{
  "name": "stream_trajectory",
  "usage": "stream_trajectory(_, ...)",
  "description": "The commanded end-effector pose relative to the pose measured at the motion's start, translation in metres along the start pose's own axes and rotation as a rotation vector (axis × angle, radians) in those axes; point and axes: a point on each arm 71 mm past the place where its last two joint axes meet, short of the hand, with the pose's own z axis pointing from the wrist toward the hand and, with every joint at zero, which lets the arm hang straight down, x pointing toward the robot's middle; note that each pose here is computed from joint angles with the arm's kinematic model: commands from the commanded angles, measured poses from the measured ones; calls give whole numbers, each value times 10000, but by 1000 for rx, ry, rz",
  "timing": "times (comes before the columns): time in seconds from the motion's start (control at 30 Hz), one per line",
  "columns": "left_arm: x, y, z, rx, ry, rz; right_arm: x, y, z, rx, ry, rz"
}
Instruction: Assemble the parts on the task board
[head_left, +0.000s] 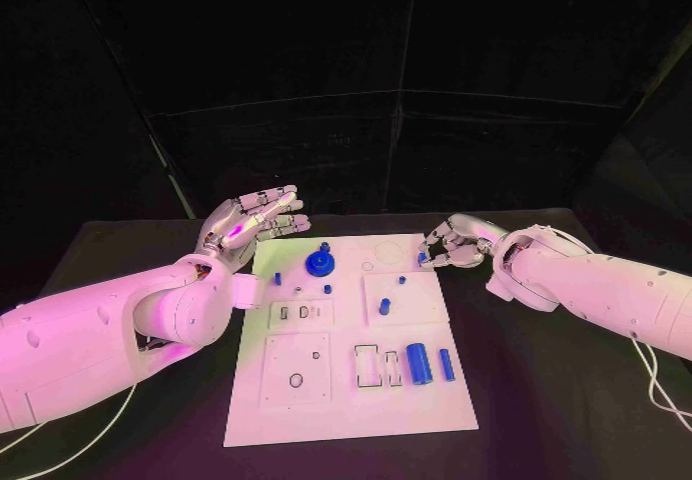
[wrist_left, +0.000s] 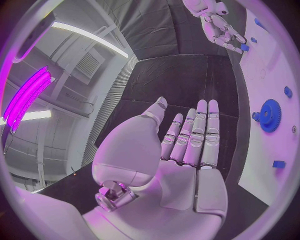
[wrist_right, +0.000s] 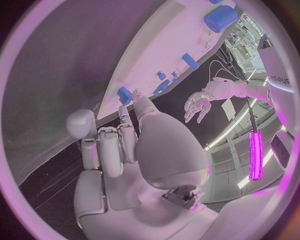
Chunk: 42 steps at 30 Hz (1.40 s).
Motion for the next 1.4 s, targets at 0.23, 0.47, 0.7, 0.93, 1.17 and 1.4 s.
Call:
stream_trajectory(0.23, 17, -8, 4, 4, 18, -2, 27, -6, 13, 12, 19, -22)
stream_trajectory(0.47, 19, -5, 7, 4, 19, -3, 84, 3, 21, 12, 32, -18)
stream_trajectory(0.7, 15, -4, 10, 3, 18, -2, 121, 17, 31, 6, 37, -21)
stream_trajectory(0.93, 13, -3, 11, 2, 17, -2, 126, 18, 37, 6, 32, -23)
stream_trajectory(1.17, 9, -3, 11, 2, 16, -2, 111, 15, 41, 7, 9, -27)
stream_trajectory(1.4, -1, -3, 11, 2, 14, 0, 74, 35, 30, -5, -45, -33)
